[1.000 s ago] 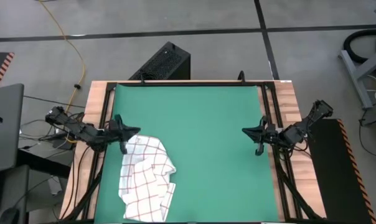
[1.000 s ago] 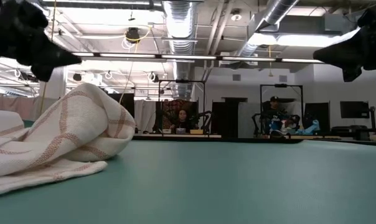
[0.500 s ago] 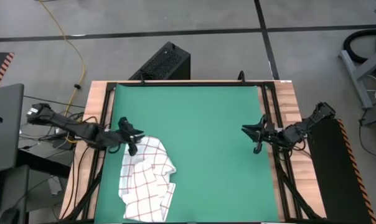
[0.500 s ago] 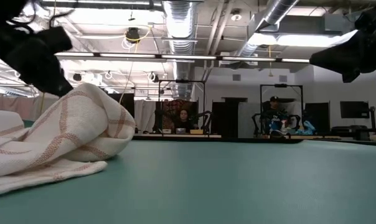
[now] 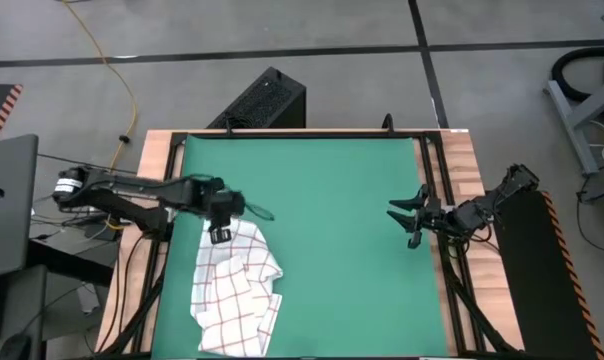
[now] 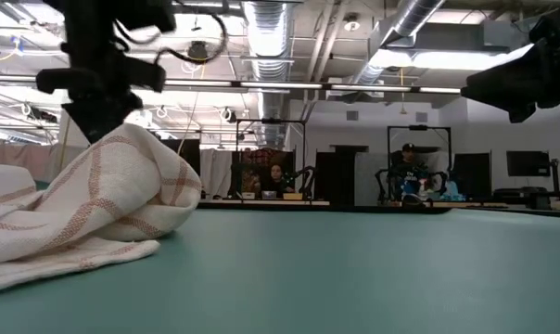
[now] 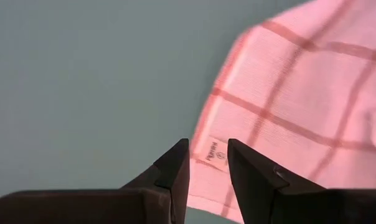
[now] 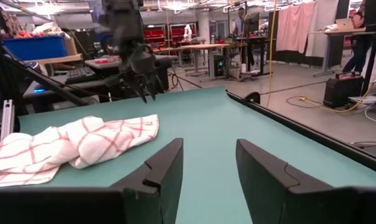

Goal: Roll towel into tight, uniform cylinder
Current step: Fold the white towel

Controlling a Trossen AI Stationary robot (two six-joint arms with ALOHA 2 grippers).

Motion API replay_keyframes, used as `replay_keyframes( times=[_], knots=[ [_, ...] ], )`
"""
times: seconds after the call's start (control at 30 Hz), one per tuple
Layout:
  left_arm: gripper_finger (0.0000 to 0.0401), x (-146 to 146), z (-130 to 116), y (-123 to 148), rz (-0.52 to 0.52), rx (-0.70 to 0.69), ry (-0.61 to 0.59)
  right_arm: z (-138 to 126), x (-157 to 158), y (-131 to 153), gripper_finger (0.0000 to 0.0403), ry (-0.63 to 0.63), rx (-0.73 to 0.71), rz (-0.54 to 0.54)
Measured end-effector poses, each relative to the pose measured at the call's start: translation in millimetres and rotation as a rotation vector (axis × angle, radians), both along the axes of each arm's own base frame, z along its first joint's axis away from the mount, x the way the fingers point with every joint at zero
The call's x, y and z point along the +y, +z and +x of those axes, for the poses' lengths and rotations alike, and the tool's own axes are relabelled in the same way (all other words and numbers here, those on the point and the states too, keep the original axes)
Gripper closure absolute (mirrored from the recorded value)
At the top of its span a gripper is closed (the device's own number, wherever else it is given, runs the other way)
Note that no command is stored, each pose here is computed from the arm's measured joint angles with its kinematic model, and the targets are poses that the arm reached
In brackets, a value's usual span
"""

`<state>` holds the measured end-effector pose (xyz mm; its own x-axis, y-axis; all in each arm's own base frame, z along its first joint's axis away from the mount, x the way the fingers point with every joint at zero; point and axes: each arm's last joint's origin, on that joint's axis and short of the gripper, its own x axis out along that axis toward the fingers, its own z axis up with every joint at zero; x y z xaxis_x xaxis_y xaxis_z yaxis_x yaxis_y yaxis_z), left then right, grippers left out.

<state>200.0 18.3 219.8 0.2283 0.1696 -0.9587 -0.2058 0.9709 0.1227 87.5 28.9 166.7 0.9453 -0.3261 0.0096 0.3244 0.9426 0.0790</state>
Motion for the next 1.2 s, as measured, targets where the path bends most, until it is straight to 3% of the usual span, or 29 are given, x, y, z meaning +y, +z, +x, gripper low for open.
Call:
replay_keyframes(
  times=[0.1,0.37,0.6,0.83,1.1,1.2],
  knots=[
    [0.0301,22,-6,-5,-0.098,0.03,-0.019,0,0,0,0.023,0.011,0.004,-0.016],
    [0.0301,61,-29,-22,-0.146,0.062,-0.012,0,0,0,0.023,0.013,0.005,-0.02],
    [0.0301,63,-29,-25,-0.12,0.086,0.023,0,0,0,0.023,0.013,0.006,-0.024],
    [0.0301,52,-14,-32,-0.049,0.078,0.37,0,0,0,0.023,0.013,0.009,-0.031],
    [0.0301,32,-5,-55,-0.041,0.223,0.287,0,0,0,0.023,0.011,0.014,-0.046],
    [0.0301,31,-4,-63,-0.084,0.258,0.245,0,0,0,0.0231,0.011,0.014,-0.046]
  ],
)
